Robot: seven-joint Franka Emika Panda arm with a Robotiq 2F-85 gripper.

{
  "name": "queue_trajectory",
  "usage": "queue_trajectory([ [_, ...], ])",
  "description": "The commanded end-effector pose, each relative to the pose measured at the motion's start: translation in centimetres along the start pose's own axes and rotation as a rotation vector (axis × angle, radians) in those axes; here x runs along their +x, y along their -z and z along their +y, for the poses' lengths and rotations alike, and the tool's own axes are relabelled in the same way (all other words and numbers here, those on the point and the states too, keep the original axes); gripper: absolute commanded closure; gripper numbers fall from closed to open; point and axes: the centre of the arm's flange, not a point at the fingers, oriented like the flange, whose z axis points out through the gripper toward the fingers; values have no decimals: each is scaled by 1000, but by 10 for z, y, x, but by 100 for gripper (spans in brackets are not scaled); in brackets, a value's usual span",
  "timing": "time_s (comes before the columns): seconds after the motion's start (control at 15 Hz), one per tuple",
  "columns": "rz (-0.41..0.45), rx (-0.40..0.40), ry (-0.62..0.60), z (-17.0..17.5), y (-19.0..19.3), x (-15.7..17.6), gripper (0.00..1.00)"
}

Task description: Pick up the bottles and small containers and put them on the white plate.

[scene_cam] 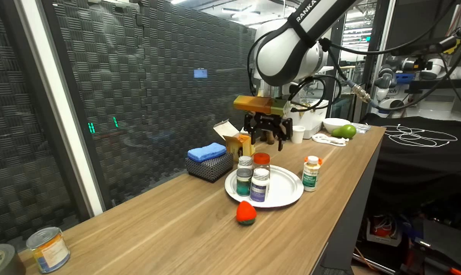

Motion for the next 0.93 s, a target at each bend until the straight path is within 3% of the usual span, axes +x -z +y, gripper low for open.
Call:
queue_trajectory([
  [0.0, 86, 18, -33, 34, 46, 5, 0],
  [0.33, 111, 58, 0, 73, 72, -1, 0],
  [0.87, 64, 55, -38, 136, 45, -15, 0],
])
